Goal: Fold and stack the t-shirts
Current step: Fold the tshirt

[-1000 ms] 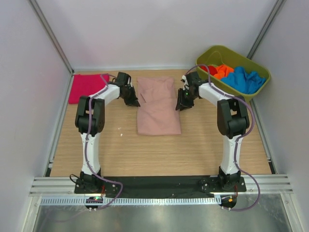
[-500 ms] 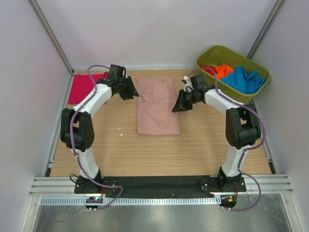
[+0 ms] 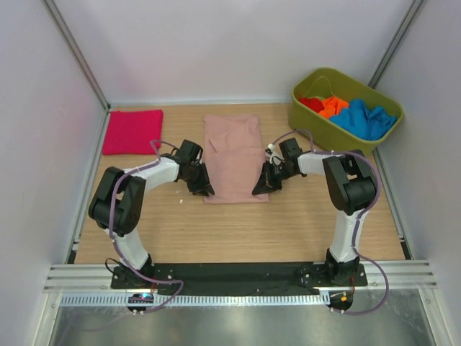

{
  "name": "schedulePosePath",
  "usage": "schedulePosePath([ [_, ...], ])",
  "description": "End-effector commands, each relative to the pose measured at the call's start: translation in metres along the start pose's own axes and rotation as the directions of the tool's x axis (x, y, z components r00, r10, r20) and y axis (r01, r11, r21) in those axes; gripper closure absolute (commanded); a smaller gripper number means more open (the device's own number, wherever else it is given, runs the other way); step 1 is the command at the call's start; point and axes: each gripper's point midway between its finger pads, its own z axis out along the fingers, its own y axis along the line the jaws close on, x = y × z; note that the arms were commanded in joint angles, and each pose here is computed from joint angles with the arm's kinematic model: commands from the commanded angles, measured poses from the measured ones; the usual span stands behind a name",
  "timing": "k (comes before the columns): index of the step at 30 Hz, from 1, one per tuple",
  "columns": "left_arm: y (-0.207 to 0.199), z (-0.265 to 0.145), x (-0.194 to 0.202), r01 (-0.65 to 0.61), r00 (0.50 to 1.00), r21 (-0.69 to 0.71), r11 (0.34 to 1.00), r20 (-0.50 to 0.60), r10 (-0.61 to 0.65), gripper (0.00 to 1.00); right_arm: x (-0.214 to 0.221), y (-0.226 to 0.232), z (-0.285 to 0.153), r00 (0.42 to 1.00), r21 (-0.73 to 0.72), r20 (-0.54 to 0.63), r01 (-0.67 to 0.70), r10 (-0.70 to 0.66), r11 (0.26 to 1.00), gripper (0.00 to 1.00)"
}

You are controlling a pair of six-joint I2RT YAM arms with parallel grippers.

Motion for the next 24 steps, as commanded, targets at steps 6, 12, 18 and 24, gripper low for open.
schedulePosePath([
  [6, 0.017, -0.019, -0.024, -0.001, 0.992, -0.118, 0.993, 0.122, 0.016, 0.67, 0.004, -0.009, -0.002, 0.999, 0.029, 0.024, 0.028, -0.028, 0.999, 0.92],
  [12, -0.022, -0.046, -0.019, -0.021, 0.995, 0.028, 0.999, 0.100, 0.018, 0.65, 0.005, 0.008, -0.018, 0.998, 0.016, 0.055, 0.033, -0.034, 0.999, 0.92],
  [18, 0.000, -0.026, 0.018, 0.012, 1.000, 0.019, 1.000, 0.002, -0.013, 0.64, 0.020, -0.006, -0.020, 0.998, 0.049, 0.058, 0.008, -0.010, 0.999, 0.92],
  [24, 0.038, -0.010, 0.038, 0.072, 0.997, -0.108, 0.992, -0.023, -0.075, 0.64, 0.024, -0.028, -0.024, 0.997, 0.127, 0.073, -0.031, 0.022, 0.991, 0.91],
])
